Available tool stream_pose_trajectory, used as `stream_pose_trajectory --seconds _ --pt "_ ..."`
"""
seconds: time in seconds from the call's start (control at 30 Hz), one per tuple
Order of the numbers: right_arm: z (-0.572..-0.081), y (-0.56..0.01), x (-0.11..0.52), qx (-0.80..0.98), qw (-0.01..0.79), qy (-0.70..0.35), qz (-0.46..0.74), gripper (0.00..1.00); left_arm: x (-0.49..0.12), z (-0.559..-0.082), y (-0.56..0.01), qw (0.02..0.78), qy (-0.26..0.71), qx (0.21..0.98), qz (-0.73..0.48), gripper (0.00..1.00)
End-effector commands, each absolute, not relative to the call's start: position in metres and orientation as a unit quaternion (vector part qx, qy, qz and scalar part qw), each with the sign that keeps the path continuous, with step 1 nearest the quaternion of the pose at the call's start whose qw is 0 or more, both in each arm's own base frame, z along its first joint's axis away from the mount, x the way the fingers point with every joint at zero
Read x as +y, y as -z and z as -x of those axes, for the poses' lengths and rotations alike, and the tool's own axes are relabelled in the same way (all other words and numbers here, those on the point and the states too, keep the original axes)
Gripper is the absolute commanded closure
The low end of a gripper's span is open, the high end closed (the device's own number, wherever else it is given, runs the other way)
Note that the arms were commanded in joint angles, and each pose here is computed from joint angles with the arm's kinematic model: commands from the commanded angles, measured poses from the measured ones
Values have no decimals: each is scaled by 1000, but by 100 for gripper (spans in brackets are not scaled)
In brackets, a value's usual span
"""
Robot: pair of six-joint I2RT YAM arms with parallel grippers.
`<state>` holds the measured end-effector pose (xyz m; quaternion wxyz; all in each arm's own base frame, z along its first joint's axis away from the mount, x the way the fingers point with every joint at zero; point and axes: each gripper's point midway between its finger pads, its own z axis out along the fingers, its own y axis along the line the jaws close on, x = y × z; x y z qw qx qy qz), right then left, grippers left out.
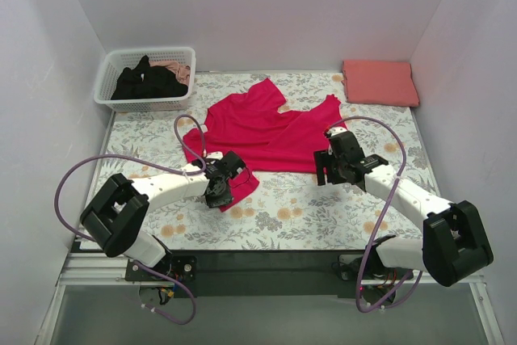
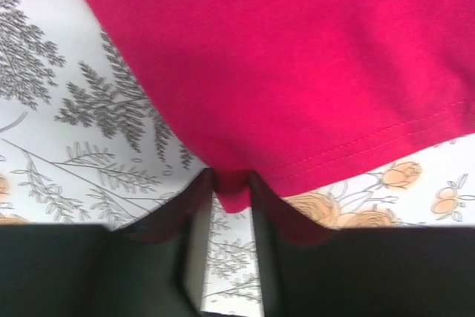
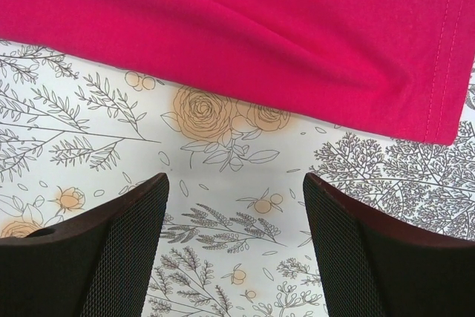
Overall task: Fold and stack the t-shirts
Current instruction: Flatten the tshirt out
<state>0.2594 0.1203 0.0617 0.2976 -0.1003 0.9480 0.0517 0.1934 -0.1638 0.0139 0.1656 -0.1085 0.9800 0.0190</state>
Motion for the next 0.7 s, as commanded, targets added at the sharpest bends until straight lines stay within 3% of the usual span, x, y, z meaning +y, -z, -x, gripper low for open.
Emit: stream_pose_trajectory --seconds 0.0,0.03,0.07,0.33,0.67 --pt "-263 -65 119 944 311 -57 98 21 -142 -168 14 125 -73 985 98 82" --pt "-263 -65 118 944 310 -55 97 21 -140 -166 15 124 -74 985 99 97" --pt "-264 -64 117 945 310 -54 93 21 -139 -165 14 125 -75 984 99 100" --pt "-268 -55 76 952 302 -45 -15 24 -129 -198 -27 203 -88 971 92 100" --pt "-287 -60 45 932 325 -78 -140 40 -105 -245 -103 307 -17 944 122 100"
